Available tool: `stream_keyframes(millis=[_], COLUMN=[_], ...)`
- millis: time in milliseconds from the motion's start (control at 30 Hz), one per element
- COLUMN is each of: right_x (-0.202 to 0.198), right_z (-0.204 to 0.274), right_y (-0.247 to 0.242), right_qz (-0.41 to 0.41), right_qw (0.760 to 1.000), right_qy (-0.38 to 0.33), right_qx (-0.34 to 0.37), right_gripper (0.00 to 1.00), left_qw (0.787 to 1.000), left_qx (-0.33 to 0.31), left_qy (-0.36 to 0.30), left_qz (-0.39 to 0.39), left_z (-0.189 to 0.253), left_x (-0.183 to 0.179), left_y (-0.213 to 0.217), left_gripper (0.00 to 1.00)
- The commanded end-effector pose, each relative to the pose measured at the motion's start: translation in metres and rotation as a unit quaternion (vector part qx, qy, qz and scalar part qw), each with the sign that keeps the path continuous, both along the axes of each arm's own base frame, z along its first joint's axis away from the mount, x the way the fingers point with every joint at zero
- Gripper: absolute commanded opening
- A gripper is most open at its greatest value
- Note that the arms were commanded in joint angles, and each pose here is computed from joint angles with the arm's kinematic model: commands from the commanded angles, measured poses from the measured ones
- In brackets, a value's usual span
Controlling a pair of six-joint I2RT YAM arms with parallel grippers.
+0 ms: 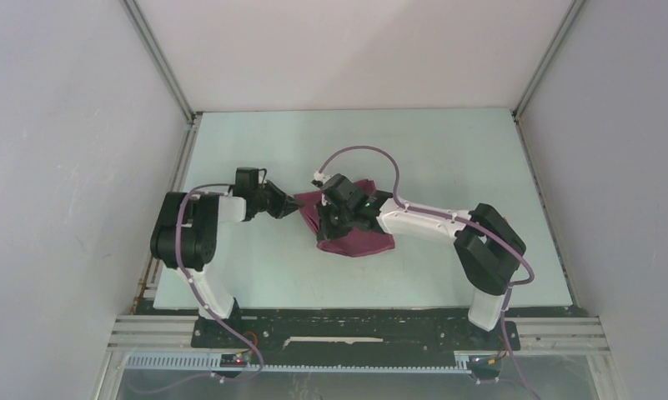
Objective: Fold the napkin into a case and place the utensils inside
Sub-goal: Turn over the upper triangle folded napkin at the center of the board.
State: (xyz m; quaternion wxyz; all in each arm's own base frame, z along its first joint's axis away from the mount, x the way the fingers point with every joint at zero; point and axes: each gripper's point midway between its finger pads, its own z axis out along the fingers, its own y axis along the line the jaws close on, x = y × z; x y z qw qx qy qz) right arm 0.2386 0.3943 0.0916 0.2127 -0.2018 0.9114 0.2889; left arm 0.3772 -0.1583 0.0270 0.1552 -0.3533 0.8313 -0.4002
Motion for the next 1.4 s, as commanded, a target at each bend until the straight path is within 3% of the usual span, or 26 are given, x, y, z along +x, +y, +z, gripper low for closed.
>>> stream_keyframes(millis=[0,300,467,600,667,833,1067,1367], right_x=[-0.023,-0.112,-0.2,-0.21,-0.2,-0.144,-0.101,-0.079], right_z=[0.025,0.073,0.158,0.193,0.187,0.113,0.001,-0.063], right_y=[0.009,0.082,0.129,0.12,0.111,0.081,0.018,-0.034], right_qz=[0.043,0.187,0.336,0.355,0.338,0.254,0.172,0.09], right_qw=[0.999,0.98,0.915,0.878,0.874,0.89,0.914,0.941], right_qy=[-0.026,-0.025,0.016,0.066,0.091,0.165,0.211,0.228], right_qx=[0.013,0.07,0.222,0.313,0.337,0.341,0.302,0.235], right_gripper=[0.0,0.0,0.0,0.0,0.0,0.0,0.0,0.0], left_qw=[0.997,0.984,0.935,0.91,0.915,0.943,0.948,0.952], left_qx=[0.045,0.146,0.298,0.331,0.326,0.286,0.311,0.295], left_qy=[-0.058,-0.062,-0.099,-0.134,-0.135,-0.126,-0.059,-0.067], left_qz=[0.013,0.076,0.164,0.21,0.195,0.12,0.032,-0.056], left_z=[0.043,0.124,0.202,0.243,0.24,0.187,0.087,0.048], left_x=[0.003,-0.058,-0.106,-0.118,-0.104,-0.04,0.057,0.1], left_y=[0.03,0.136,0.186,0.198,0.192,0.136,0.06,-0.027], left_gripper=[0.01,0.0,0.0,0.0,0.0,0.0,0.0,0.0])
